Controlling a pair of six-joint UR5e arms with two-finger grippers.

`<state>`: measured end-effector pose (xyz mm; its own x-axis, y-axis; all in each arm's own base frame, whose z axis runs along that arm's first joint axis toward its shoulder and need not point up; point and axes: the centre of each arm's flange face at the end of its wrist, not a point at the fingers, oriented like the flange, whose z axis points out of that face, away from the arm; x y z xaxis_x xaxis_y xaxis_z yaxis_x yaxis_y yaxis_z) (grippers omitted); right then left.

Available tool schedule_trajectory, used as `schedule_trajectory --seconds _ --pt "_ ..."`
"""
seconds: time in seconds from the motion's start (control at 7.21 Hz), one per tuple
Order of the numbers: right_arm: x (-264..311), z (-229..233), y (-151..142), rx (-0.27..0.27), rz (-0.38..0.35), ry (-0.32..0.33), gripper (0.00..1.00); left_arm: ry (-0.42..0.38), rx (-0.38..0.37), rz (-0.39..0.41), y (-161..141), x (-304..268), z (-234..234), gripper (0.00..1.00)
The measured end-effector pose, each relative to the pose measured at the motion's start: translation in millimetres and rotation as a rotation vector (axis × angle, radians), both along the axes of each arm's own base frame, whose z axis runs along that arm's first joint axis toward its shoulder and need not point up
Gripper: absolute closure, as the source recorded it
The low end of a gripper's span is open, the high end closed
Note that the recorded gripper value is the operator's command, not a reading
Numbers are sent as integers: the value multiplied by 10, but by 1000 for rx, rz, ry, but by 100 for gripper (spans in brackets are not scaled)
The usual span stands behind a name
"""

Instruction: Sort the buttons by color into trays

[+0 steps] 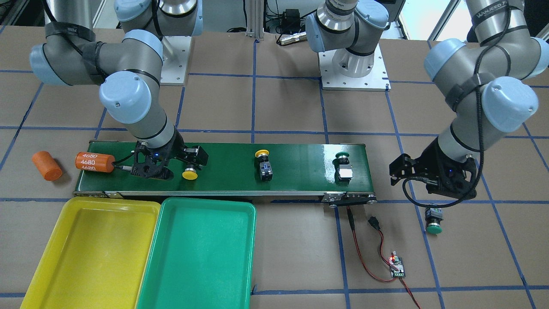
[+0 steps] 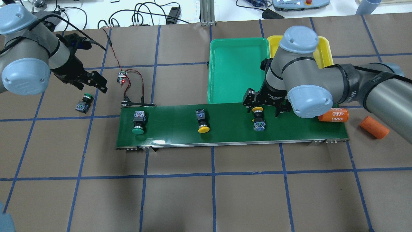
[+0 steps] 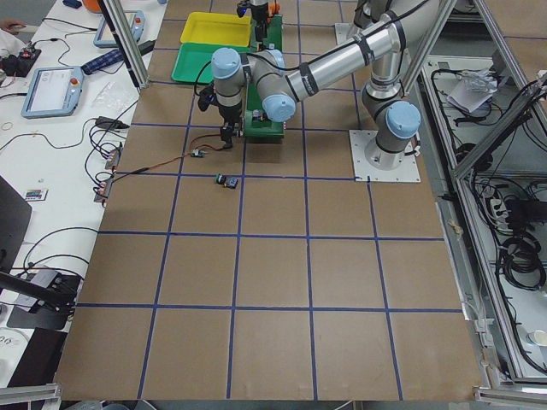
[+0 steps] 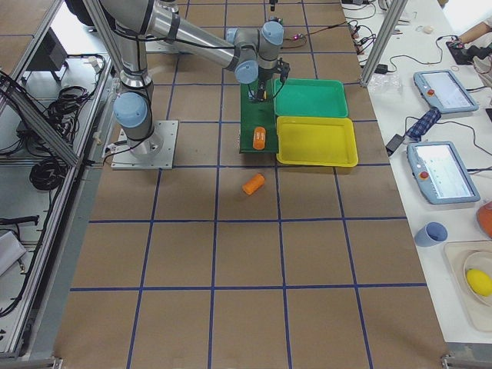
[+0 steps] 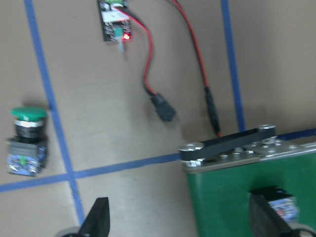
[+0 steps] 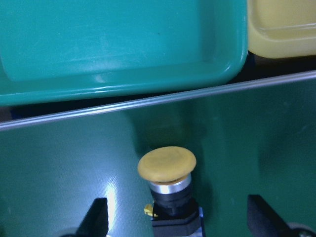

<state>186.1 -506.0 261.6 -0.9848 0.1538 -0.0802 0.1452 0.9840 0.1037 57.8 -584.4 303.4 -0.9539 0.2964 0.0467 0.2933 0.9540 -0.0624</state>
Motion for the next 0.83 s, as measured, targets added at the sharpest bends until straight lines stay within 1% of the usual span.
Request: schedule_trajectory --seconds 0.14,0.28,0.42,0.55,0.69,0.83 --pt "19 -41 14 7 10 12 42 -15 -28 -50 -66 228 -157 0" --pt "24 -102 16 19 18 21 58 -23 -38 -82 -96 419 -315 0" --pt "24 -151 14 28 22 27 77 -25 -29 -114 -109 595 -489 0" --pt "8 -171 7 30 26 42 84 -37 -8 -137 -125 746 -665 0" --pt "-34 -158 -20 24 27 65 85 -59 10 -145 -148 838 -824 0" --pt "-96 -98 -89 7 23 81 85 -71 18 -146 -177 887 -967 0"
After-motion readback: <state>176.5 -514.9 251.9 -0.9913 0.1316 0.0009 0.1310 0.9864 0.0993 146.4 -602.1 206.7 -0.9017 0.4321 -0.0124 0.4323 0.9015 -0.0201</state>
